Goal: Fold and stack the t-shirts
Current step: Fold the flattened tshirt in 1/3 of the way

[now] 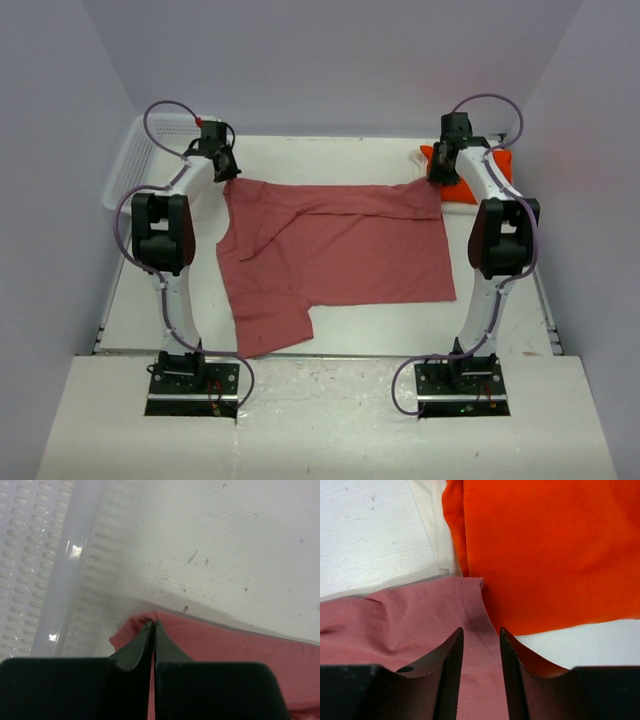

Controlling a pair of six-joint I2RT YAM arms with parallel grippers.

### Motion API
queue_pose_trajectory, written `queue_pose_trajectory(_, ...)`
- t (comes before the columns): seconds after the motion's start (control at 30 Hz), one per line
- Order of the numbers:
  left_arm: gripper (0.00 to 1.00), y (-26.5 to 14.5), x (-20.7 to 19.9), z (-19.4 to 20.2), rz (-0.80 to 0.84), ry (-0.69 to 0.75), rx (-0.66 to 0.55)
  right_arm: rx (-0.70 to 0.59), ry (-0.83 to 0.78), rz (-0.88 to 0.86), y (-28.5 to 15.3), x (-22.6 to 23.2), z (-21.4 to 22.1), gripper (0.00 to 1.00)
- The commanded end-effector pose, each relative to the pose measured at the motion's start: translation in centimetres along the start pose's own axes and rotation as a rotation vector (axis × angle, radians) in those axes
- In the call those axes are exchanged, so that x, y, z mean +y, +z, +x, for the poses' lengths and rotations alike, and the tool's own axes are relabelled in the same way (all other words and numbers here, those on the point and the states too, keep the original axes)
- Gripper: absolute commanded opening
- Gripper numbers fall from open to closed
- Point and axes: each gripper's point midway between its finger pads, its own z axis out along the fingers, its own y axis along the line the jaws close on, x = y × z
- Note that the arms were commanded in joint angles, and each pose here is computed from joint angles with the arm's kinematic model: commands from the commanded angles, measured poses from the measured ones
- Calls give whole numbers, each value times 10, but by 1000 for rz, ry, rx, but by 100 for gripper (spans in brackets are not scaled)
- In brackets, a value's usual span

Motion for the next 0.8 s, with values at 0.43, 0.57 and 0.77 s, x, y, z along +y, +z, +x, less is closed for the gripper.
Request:
queue_pose_trajectory(0.43,0,-22,6,-29,-33,20,-98,-14,-14,-78,4,13,-22,37)
queue_pose_trajectory(0.57,0,-22,5,-30,-27,20,-99,1,-17,-80,10,14,-18,37)
queue_pose_trajectory(0.77,0,-22,4,-28,-23,21,-95,-1,-22,-74,21,15,-23,22)
